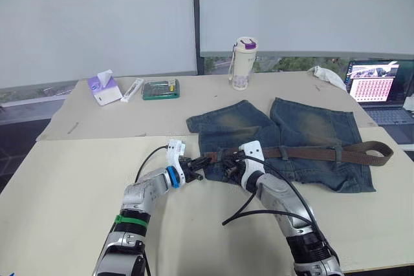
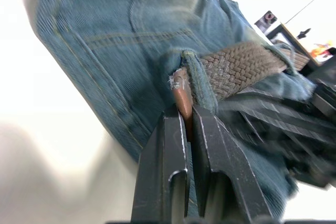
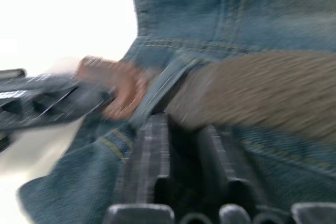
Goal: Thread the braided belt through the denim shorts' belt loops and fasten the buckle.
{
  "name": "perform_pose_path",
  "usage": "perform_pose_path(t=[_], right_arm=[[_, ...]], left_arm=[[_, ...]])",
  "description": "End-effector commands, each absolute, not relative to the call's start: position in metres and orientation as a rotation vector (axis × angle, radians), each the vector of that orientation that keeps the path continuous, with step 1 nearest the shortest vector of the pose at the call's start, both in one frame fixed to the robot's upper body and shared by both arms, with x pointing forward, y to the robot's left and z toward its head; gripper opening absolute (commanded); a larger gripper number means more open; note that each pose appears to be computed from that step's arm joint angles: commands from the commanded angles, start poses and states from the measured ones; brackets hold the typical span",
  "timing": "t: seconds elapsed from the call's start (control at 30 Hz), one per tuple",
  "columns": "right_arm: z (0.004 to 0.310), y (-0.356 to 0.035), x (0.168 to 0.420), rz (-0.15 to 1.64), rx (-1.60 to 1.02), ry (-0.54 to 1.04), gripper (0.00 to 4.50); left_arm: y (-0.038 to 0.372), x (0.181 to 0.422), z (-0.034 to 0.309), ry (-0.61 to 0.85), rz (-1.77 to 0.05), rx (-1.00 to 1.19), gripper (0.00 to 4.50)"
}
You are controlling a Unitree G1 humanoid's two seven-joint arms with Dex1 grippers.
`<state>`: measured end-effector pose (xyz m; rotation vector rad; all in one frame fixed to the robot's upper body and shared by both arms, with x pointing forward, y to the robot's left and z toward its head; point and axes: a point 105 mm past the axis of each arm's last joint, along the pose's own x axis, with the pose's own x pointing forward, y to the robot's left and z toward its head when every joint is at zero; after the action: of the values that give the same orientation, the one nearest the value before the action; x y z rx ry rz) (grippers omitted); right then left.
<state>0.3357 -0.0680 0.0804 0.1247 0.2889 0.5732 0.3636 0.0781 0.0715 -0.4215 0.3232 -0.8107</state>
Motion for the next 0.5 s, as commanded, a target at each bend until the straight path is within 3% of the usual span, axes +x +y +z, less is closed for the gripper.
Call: perform_pose_path(t=[0.03, 0.07, 0.17, 0.27, 0.37, 0.5], right_arm=[[0.11, -0.067, 0.318, 0.691, 0.257, 0.235, 2.74], [0.116, -0.069, 0.308, 0.745, 0.31, 0.241, 3.09], [0.135, -0.078, 0.28, 0.88, 0.344, 0.228, 3.09], [0.148, -0.105, 0.269, 0.89, 0.302, 0.198, 3.09], [0.158, -0.146, 0.273, 0.789, 0.233, 0.147, 3.09], [0.162, -0.239, 0.288, 0.47, 0.071, 0.117, 3.09]], left_arm=[[0.1, 0.374, 0.085, 0.271, -0.748, -0.377, 0.0], [0.106, 0.375, 0.086, 0.271, -0.74, -0.364, 0.0], [0.122, 0.374, 0.087, 0.285, -0.738, -0.283, 0.0], [0.141, 0.373, 0.089, 0.304, -0.732, -0.222, 0.0], [0.162, 0.369, 0.091, 0.327, -0.736, -0.137, 0.0], [0.208, 0.362, 0.088, 0.411, -0.694, 0.069, 0.0]])
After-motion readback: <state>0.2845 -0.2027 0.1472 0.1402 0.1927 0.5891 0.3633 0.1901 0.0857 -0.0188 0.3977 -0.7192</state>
